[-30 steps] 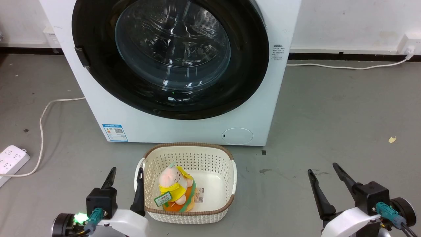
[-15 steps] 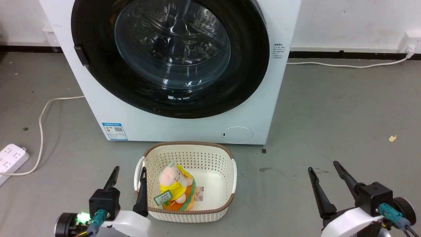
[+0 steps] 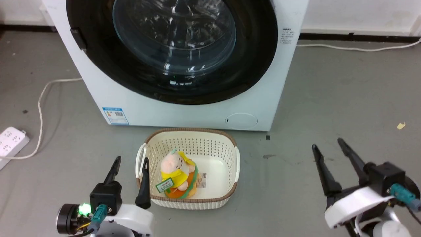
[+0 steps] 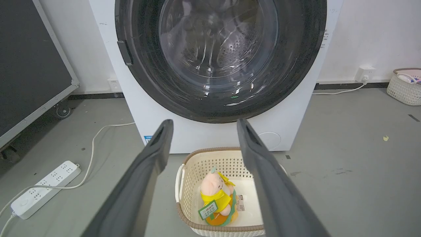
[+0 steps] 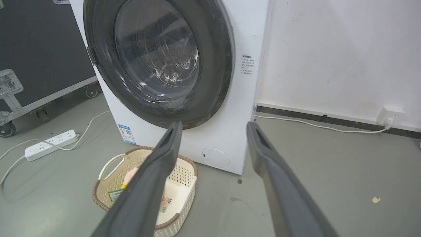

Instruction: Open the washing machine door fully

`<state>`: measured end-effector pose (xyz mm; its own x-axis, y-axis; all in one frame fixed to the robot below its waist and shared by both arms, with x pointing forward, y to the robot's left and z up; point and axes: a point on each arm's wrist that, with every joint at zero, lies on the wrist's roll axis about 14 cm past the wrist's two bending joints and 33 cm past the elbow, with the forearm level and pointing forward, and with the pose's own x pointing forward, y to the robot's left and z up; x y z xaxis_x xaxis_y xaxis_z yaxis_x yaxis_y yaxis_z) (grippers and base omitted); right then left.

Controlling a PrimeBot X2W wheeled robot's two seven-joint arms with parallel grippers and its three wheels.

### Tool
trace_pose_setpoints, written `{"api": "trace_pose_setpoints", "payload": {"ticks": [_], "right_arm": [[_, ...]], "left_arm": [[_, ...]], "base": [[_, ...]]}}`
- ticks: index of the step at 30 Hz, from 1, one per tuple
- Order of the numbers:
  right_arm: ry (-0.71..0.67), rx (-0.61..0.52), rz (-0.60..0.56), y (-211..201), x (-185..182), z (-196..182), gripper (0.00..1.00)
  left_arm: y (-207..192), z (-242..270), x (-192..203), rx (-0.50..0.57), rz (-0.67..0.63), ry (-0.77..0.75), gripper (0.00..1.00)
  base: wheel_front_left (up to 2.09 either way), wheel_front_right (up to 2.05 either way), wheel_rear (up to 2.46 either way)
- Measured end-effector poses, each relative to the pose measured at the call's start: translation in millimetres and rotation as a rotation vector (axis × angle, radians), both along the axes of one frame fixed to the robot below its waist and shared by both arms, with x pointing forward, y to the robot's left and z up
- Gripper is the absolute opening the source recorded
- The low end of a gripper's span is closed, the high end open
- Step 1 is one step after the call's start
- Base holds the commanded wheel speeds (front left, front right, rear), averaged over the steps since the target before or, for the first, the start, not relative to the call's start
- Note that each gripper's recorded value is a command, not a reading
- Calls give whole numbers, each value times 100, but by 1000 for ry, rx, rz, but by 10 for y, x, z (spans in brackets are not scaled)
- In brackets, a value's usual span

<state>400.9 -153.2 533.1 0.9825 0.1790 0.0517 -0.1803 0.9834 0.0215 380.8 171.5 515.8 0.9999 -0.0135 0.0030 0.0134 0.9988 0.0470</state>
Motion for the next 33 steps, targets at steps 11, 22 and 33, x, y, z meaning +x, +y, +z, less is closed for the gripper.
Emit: {"api": "trace_pose_setpoints", "payload": {"ticks": [11,22,33], "right_arm": [[2,115,23,16,423,98,0],[69,329,31,20,936,137,0],[151,544,7,-3,1511,111,0]], "left_arm": [[21,-62,135,2,8,1,100],[44,-98,243,-1,18,-6,100],[75,-134,326,-2,33,-13,100]], "base": [[0,0,0],[0,0,0],[0,0,0]]}}
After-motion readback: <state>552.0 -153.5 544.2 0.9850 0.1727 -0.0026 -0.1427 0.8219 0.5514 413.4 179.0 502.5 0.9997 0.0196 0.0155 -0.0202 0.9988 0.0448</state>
